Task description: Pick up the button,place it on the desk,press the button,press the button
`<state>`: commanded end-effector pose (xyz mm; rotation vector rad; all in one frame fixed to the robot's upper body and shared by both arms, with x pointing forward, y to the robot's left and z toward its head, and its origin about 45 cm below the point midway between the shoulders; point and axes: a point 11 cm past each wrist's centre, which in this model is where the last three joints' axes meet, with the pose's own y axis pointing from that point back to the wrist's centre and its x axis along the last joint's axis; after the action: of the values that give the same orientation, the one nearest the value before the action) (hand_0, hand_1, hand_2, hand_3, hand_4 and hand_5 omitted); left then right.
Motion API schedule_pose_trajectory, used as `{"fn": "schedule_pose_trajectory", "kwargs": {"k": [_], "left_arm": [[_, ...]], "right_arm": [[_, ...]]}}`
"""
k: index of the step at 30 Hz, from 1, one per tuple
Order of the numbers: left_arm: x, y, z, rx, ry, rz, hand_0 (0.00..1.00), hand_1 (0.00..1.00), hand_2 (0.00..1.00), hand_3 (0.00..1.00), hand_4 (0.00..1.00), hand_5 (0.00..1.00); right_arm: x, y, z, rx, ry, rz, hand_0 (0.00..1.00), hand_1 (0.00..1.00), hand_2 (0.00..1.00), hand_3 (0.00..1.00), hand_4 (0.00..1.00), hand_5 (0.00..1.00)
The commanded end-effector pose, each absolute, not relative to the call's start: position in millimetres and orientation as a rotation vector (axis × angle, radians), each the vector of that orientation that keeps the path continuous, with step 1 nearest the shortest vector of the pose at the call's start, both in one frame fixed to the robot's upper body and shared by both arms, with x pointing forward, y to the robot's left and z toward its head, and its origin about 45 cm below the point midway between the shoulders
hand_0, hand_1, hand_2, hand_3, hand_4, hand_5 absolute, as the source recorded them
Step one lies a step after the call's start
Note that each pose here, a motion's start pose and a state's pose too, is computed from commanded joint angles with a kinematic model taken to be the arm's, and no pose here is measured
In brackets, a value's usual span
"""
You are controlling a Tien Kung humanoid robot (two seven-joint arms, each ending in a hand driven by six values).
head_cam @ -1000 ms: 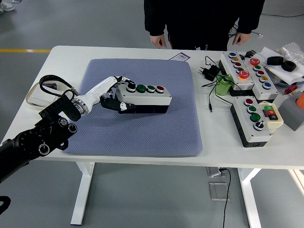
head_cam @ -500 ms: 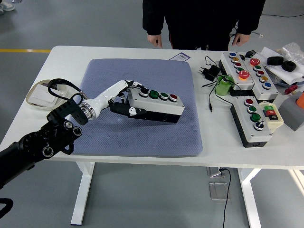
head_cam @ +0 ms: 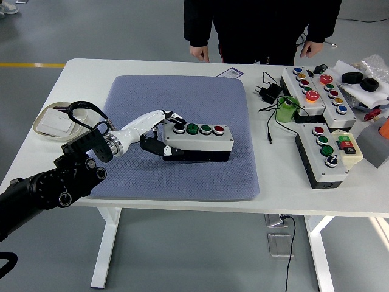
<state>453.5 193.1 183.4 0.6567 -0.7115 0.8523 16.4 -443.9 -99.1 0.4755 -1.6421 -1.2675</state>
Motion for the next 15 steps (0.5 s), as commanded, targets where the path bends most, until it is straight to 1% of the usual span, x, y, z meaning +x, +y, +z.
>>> {"fn": "schedule_pose_trajectory", "kwargs": {"k": [4,5,10,11,15], "left_arm": [[453.6,197.9,181.1,0.710,-0.747,0.826,0.353,0.370,0.377,0.490,0.406,0.002],[453.6,198.8,180.8,0.716,-0.749,0.824,0.644,0.655,0.644,0.796,0.413,0.002],[453.8,202.2,181.2,0.730,-0.764,0.821,0.644,0.655,0.644,0.796,0.413,0.002],[453.8,202.5,181.6,0.732,-0.767,0.819,0.752,0.738,0.750,0.861,0.500,0.002],[454.2,203.8,183.7,0.738,-0.775,0.816,0.752,0.738,0.750,0.861,0.500,0.002]], "right_arm": [[15.4,-443.9,-99.1,0.474,-1.639,-1.267,0.643,0.508,0.549,0.590,0.249,0.354],[15.1,-443.8,-99.2,0.474,-1.638,-1.267,0.643,0.508,0.549,0.590,0.249,0.355],[14.6,-443.4,-99.4,0.473,-1.638,-1.268,0.643,0.508,0.549,0.590,0.249,0.355],[14.7,-443.2,-99.4,0.473,-1.638,-1.269,0.643,0.508,0.549,0.590,0.249,0.355],[15.3,-442.9,-99.5,0.474,-1.641,-1.270,0.643,0.508,0.549,0.590,0.249,0.355]]}}
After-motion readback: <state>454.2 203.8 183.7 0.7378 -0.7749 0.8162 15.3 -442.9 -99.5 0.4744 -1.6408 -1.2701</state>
